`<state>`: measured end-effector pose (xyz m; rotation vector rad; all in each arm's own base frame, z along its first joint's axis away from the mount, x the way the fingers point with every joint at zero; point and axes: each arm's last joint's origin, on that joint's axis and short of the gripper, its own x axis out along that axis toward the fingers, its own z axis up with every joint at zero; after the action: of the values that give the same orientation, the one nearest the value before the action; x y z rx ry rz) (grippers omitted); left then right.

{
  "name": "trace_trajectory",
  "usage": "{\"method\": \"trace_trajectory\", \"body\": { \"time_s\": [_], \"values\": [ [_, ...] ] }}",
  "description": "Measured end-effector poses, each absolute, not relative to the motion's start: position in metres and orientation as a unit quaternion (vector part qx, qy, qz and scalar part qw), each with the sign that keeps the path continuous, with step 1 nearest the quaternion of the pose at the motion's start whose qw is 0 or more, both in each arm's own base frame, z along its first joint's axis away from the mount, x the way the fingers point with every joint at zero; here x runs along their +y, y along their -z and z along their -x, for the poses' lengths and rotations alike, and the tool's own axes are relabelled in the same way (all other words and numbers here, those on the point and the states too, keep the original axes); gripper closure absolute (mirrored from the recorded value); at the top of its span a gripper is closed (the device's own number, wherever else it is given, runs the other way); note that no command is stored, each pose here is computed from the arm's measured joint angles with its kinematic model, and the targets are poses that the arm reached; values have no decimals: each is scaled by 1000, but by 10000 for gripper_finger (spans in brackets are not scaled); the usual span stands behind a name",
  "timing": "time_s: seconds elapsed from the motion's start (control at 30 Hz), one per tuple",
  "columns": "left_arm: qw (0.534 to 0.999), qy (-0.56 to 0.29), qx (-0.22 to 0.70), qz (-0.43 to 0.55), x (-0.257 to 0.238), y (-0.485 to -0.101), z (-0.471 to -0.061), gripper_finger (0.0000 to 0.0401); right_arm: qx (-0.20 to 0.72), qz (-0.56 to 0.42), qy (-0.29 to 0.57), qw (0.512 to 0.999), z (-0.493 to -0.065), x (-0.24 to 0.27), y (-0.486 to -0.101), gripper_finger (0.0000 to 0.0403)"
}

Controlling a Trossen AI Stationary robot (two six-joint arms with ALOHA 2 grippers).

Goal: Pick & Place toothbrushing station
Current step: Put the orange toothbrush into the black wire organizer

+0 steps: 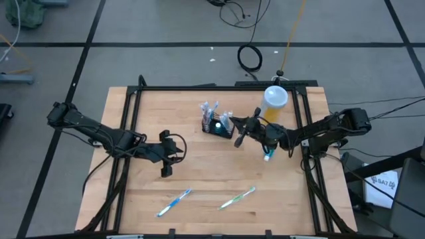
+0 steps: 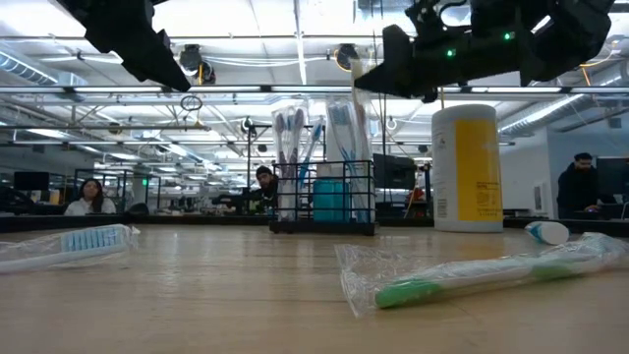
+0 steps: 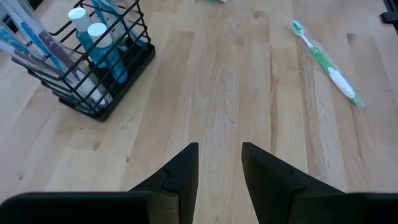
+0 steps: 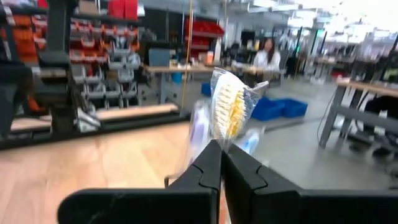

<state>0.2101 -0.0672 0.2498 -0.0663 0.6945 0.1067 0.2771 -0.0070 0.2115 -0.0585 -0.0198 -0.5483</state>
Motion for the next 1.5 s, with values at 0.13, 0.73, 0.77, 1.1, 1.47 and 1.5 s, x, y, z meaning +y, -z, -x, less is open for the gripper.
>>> {"method": "trace_trajectory", "body": {
  "time_s": [0.13, 0.73, 0.77, 1.1, 1.47, 1.5],
  "values": [
    [938, -53, 340, 33, -67, -250, -210, 272, 22, 13, 270, 962, -277, -7, -204, 403],
    [938, -52, 340, 33, -67, -250, -210, 272, 99, 0, 272, 957, -275, -7, -187, 403],
    [938, -52, 340, 33, -67, -250, -210, 272, 100, -6, 273, 957, -275, -7, -186, 403],
    [938, -52, 340, 32, -67, -250, -210, 272, 108, -29, 275, 955, -274, -7, -184, 403],
    [938, -52, 340, 33, -67, -250, -210, 272, 130, -20, 277, 952, -273, -7, -179, 322],
    [938, -52, 340, 32, -67, -250, -210, 272, 124, -18, 276, 953, -273, -7, -180, 313]
  ]
}}
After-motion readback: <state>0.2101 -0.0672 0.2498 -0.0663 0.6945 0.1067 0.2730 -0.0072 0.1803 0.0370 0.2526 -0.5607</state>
